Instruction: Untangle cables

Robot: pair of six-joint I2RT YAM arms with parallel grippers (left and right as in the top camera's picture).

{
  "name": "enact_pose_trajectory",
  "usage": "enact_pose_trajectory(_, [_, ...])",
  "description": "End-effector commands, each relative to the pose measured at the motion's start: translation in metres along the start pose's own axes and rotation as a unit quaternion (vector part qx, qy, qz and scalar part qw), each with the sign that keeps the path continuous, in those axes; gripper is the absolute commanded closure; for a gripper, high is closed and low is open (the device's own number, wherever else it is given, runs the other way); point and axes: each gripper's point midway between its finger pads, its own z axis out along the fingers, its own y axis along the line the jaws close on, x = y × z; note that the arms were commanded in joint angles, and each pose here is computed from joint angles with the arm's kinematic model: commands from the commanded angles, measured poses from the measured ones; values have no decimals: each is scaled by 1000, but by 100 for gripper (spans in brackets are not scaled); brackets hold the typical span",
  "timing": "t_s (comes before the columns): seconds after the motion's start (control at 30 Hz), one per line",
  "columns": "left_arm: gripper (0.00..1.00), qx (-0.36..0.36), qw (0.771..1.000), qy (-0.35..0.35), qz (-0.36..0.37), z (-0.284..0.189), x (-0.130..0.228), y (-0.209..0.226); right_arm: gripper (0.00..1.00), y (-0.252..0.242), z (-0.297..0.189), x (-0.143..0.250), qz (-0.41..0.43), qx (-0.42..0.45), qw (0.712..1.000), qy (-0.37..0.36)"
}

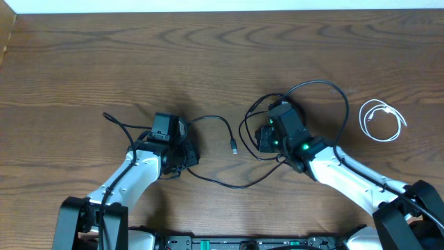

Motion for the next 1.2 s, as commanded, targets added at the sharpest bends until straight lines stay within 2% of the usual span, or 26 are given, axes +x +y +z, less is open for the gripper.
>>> enact_pose_trajectory(0.0, [64,-57,998,10,-12,9,11,27,73,-4,4,4,-4,17,1000,-14])
enact_pose_trajectory(0.17, [64,-55,998,5,-13,10,9,26,78,1,4,4,12,10,1000,-18])
enact_pose_trajectory(0.2, [64,-54,998,3,-12,10,8,26,78,2,4,4,24,9,1000,-17])
enact_pose_trajectory(0.27, [64,-53,999,3,-12,11,8,27,70,5,4,7,48,4,999,-12])
enact_pose_trajectory(0.3, [64,-53,999,2,-12,11,8,27,71,6,4,8,56,1,998,-10])
enact_pose_trajectory(0.4, [64,-53,998,3,-12,11,9,27,79,7,4,8,59,4,998,-13])
enact_pose_trajectory(0.5, [64,-63,998,0,-13,11,9,31,80,-10,3,5,56,51,997,-33])
enact_pose_trajectory(0.67, [63,-72,997,-5,-22,12,9,36,76,-35,0,7,50,113,991,-50])
enact_pose_trajectory(0.87, [63,-67,997,-14,-19,14,5,34,75,-37,5,11,51,101,992,-60])
enact_pose_trajectory(0.93, [63,-67,997,-15,-19,14,5,34,82,-38,8,12,51,100,992,-60])
enact_pose_trajectory(1.03, [63,-66,997,-15,-19,14,5,34,85,-30,19,19,53,75,995,-41])
enact_pose_trajectory(1.17, [63,-64,998,-19,-18,15,5,35,82,-21,36,27,53,45,997,-19])
